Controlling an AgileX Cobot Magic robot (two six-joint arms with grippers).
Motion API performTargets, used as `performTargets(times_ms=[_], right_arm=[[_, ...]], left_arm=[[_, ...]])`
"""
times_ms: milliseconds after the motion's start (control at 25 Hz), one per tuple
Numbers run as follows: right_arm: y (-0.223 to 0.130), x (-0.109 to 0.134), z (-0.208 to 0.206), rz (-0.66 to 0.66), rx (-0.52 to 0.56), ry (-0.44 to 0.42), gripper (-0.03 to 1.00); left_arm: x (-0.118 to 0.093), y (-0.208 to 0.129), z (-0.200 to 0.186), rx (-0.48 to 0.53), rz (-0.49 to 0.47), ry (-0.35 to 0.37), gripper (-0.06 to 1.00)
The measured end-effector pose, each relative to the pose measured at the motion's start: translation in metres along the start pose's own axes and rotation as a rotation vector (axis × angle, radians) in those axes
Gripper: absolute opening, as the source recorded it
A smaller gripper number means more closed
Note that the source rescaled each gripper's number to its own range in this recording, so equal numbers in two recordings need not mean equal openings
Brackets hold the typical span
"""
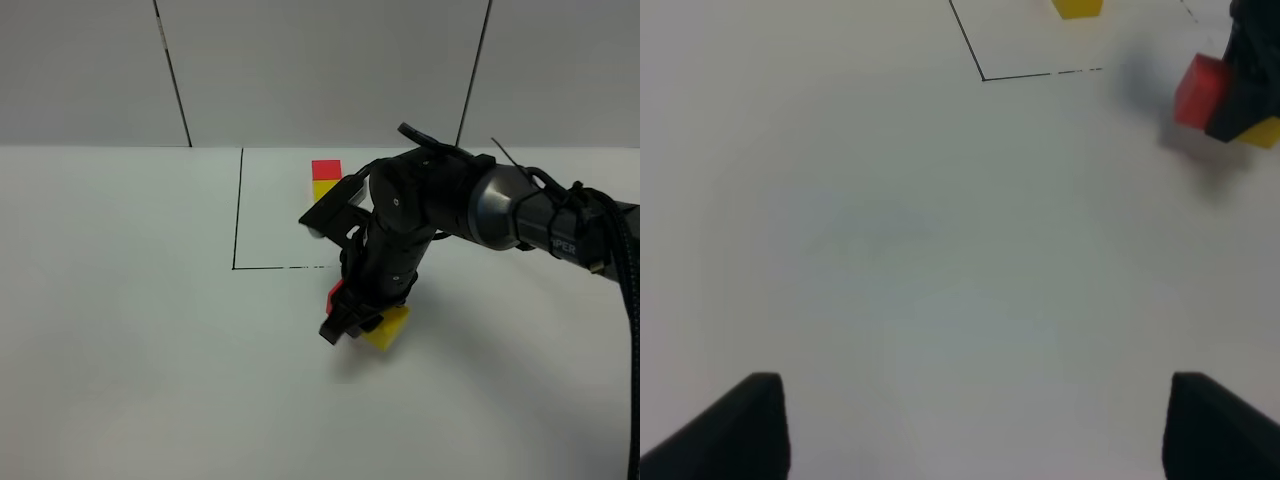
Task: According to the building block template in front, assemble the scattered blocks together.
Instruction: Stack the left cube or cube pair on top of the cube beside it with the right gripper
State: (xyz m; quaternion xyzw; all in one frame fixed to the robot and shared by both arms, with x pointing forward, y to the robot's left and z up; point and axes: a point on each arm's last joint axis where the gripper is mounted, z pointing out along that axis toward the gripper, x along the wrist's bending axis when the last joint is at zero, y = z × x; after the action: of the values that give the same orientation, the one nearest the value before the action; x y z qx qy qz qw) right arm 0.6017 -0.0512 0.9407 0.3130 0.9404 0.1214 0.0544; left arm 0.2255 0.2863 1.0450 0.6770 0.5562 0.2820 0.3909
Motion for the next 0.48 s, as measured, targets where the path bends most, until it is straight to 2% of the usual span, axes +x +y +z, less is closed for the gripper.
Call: performTargets(times_ms=[160, 240, 320, 480], right_arm=[[0.004, 0.003, -0.007, 0.466, -0.035, -0.002, 0.01], [0.006, 0.004, -0.007, 0.638, -0.053, -0.001, 0.01], [0.009, 0.006, -0.007, 0.758, -0.079, 0.004, 0.01], [0.013, 0.010, -0.006, 0.876, -0.111, 0.016, 0.01]], left_arm=[[0.000, 0.000, 0.000, 0.000, 0.000, 0.000, 0.68], [0.000, 0.000, 0.000, 0.000, 0.000, 0.000, 0.68], [0.000, 0.000, 0.000, 0.000, 0.000, 0.000, 0.68], [0.000, 0.000, 0.000, 0.000, 0.000, 0.000, 0.68]])
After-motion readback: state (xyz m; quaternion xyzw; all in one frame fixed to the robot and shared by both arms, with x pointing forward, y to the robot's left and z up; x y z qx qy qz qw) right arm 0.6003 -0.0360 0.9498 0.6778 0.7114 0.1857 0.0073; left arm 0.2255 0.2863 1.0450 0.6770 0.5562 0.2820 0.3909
